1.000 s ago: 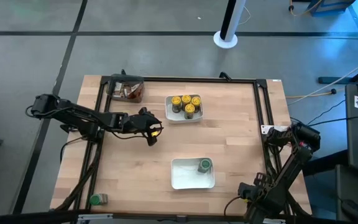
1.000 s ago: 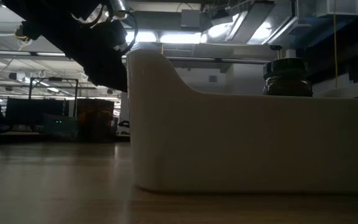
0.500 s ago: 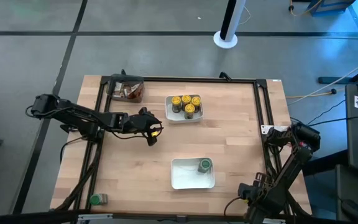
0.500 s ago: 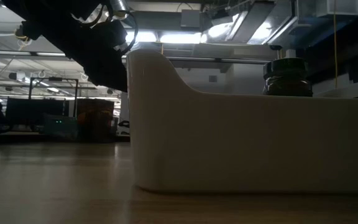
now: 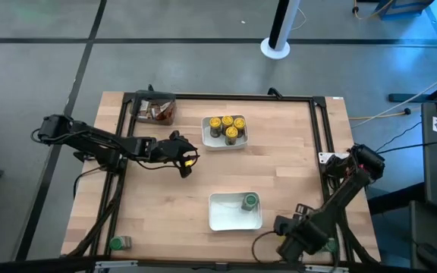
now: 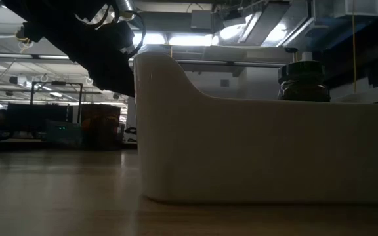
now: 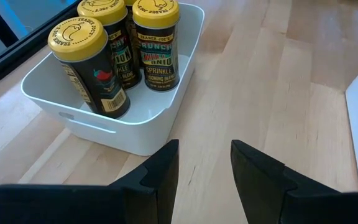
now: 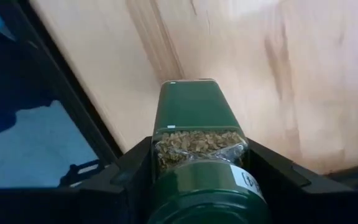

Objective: Sort spices by type
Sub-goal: Put the seasoning bottle into the bottom white bin

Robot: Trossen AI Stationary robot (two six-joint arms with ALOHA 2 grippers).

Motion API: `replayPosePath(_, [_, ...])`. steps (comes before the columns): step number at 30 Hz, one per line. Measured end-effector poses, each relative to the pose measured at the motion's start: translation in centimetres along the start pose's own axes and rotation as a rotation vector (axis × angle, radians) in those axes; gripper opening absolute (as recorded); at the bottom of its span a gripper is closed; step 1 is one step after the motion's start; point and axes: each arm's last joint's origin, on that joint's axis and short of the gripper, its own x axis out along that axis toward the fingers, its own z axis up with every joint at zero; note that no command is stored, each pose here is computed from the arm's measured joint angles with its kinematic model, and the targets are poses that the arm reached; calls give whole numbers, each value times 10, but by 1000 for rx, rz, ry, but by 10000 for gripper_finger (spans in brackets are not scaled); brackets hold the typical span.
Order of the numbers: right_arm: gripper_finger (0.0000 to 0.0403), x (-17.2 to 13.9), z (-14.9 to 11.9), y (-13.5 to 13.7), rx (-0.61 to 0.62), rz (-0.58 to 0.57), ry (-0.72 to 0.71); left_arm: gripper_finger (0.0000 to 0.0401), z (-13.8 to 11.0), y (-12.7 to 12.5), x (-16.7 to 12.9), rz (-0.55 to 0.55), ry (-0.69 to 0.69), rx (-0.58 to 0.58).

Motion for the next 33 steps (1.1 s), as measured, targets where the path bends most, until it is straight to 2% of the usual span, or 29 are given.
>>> replayPosePath(8, [207, -47, 30, -4, -27, 41, -122, 137, 0, -1, 0, -3, 0, 2])
replayPosePath(15, [204, -90, 50, -3, -91, 82, -376, 137, 0, -1, 0, -3, 0, 2])
replayPosePath(19, [206, -98, 60, -4, -132, 74, -482, 137, 0, -1, 0, -3, 0, 2])
replayPosePath(26, [205, -101, 85, -9, -221, 36, -580, 137, 0, -1, 0, -3, -1, 2])
replayPosePath(33, [207, -112, 119, -13, -319, 82, -730, 137, 0, -1, 0, -3, -1, 1])
